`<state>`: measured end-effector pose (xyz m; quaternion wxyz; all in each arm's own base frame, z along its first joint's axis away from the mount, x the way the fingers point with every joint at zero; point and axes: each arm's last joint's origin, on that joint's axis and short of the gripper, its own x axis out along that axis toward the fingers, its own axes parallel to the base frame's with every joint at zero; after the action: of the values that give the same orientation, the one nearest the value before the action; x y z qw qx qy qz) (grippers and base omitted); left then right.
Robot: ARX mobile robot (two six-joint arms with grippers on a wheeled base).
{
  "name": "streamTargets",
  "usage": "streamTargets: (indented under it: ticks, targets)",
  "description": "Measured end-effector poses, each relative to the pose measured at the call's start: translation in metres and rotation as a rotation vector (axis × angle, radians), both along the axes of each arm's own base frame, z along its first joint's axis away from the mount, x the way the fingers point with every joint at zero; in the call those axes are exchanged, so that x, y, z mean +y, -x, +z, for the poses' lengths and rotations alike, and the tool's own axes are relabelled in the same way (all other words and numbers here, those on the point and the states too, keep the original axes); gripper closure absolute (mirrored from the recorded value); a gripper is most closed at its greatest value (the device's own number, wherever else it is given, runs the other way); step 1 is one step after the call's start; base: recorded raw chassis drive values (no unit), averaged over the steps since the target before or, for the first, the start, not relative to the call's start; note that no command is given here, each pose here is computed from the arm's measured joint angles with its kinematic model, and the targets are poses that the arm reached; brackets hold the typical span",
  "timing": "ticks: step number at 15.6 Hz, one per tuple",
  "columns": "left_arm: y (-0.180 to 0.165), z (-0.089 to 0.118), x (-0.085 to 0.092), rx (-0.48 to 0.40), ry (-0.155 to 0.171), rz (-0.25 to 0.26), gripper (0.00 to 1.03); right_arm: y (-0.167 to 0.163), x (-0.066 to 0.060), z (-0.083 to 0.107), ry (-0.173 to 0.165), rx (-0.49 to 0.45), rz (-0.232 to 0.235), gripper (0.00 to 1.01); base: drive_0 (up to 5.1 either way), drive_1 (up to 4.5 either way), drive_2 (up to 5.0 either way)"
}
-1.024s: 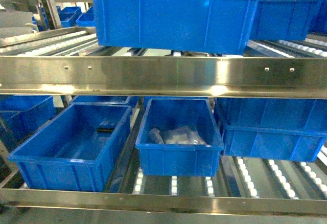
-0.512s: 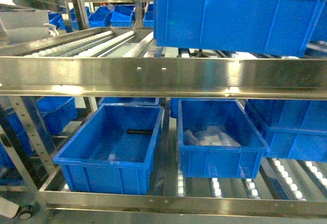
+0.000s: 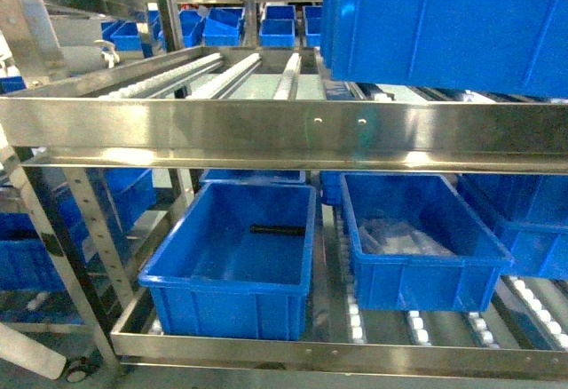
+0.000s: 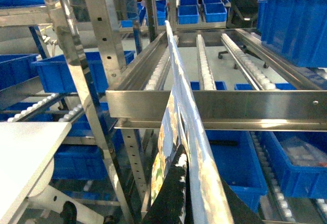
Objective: Move flower gift bag to table near conveyor
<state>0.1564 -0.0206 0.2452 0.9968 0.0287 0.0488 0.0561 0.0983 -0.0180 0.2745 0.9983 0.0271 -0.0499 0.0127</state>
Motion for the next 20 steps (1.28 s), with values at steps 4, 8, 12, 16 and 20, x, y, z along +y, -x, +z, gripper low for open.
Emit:
streamTargets:
  ticks: [4,8,12,16,20]
  targets:
    - [0.0001,0.0002,0.0,-0.001,0.0,0.0,1.01,0.0004,0.0001,0.0006,0.002,-0.007,0.0,0.99,-4.9,2.39,2.4]
    - [0.0001,0.0,0.0001,0.0,0.0,0.002,1.01,-0.0001,0.0,-0.0001,0.0,0.001,0.0,0.99,-5.0,2.31,2.3]
    - [0.0001,0.0001,0.0001,0.0,0.0,0.003,1.01,0.0,0.0,0.0001,0.0,-0.001,0.0,0.99,-4.9,2.84,1.9]
    - [0.0001,-0.0001,0.0001,0.0,0.0,0.003,1.01,-0.0001,0.0,-0.0002,0.0,0.002,0.0,0.99,-4.8,3.42,1.6]
    - [0.0,-0.0002,0.0001,0.001,0.0,0.003,1.01,-0.0002,0.0,-0.0001,0.0,0.001,0.0,0.99,-5.0,1.9,2.8]
